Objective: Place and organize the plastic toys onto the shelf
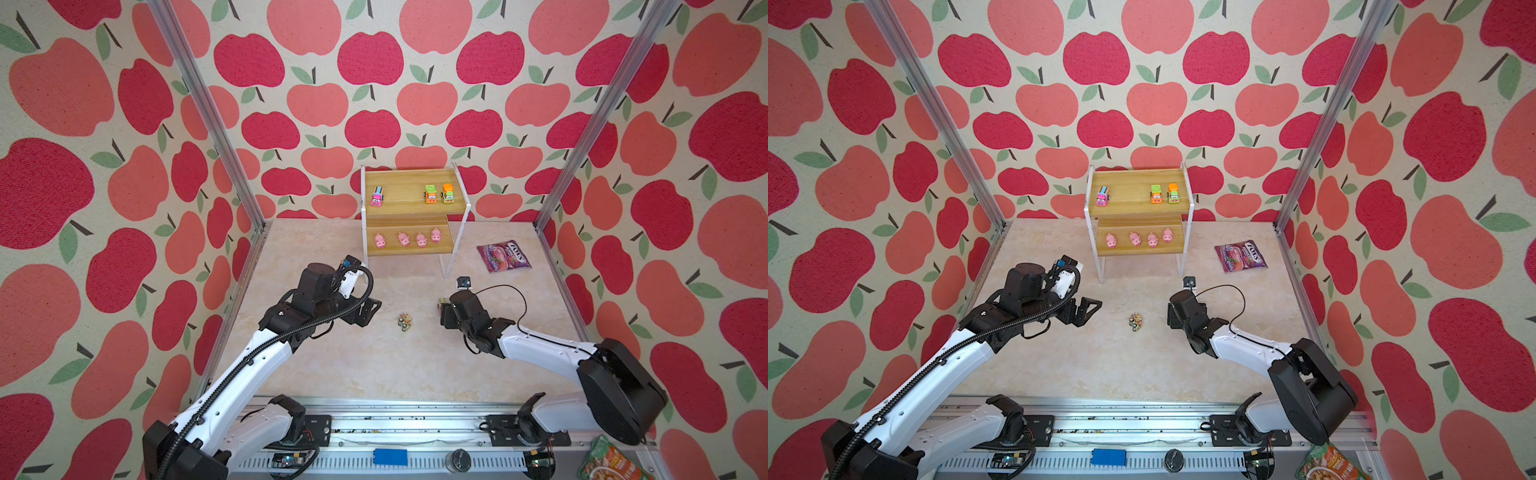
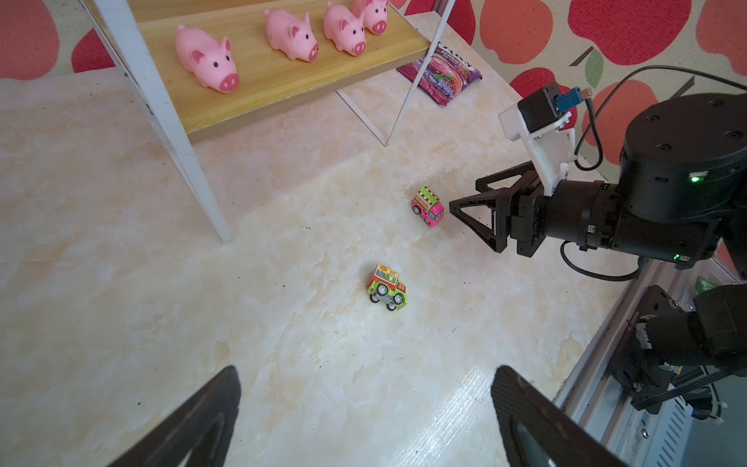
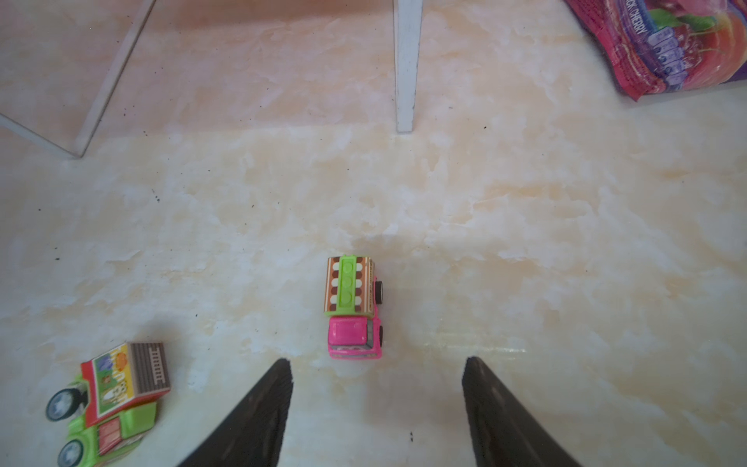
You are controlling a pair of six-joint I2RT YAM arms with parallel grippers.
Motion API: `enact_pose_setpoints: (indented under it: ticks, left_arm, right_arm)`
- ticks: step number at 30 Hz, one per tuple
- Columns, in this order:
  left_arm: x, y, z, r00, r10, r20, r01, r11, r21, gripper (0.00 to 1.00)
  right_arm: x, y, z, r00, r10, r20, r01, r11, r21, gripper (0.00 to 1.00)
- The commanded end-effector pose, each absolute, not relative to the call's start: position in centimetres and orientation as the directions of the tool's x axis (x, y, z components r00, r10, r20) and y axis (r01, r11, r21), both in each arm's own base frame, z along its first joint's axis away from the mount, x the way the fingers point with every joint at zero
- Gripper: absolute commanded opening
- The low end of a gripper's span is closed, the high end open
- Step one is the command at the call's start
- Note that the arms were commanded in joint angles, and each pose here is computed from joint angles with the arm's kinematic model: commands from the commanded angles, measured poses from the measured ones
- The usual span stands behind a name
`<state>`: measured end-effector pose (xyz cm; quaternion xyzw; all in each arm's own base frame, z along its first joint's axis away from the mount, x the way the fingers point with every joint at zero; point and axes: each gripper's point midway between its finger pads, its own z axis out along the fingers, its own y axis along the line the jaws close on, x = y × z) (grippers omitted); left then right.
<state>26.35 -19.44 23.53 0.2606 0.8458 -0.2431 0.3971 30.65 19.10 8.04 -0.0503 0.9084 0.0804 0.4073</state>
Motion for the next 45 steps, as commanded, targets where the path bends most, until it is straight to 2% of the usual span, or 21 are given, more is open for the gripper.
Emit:
enact_pose_setpoints:
  ticks: [1, 10, 18, 27, 34, 39, 45]
  left_arm:
    - [26.5, -19.5, 24.0, -0.526, 0.234, -0.818, 0.647, 0.734, -0.206, 0.99]
    - [26.7, -19.1, 24.0, -0.534, 0.213, -0.818, 0.635, 0.74, -0.222, 0.99]
    - [27.0, -18.9, 23.9, -0.54, 0.202, -0.817, 0.627, 0.744, -0.231, 0.99]
    - [27.1, -18.7, 24.0, -0.539, 0.194, -0.82, 0.622, 0.748, -0.232, 0.99]
    - [27.3, -18.5, 23.9, -0.539, 0.196, -0.82, 0.616, 0.755, -0.225, 0.99]
    - [27.3, -18.4, 23.9, -0.538, 0.192, -0.821, 0.614, 0.756, -0.226, 0.99]
    - [27.3, -18.4, 23.9, -0.54, 0.189, -0.82, 0.612, 0.757, -0.228, 0.99]
  right_arm:
    - [31.4, 19.6, 7.9, -0.663, -0.042, -0.747, -0.186, 0.976, 0.111, 0.68]
    - [32.6, 21.3, 6.5, -0.684, -0.124, -0.719, -0.277, 0.956, 0.099, 0.67]
    - [33.4, 21.2, 5.0, -0.701, -0.146, -0.698, -0.268, 0.961, 0.068, 0.65]
    - [34.3, 21.4, 4.6, -0.7, -0.143, -0.7, -0.274, 0.959, 0.078, 0.54]
    - [34.4, 22.2, 4.0, -0.715, -0.143, -0.684, -0.287, 0.953, 0.1, 0.38]
    - [34.1, 22.2, 3.8, -0.729, -0.15, -0.668, -0.291, 0.951, 0.105, 0.38]
    - [33.8, 22.3, 5.6, -0.71, -0.153, -0.687, -0.31, 0.944, 0.11, 0.29]
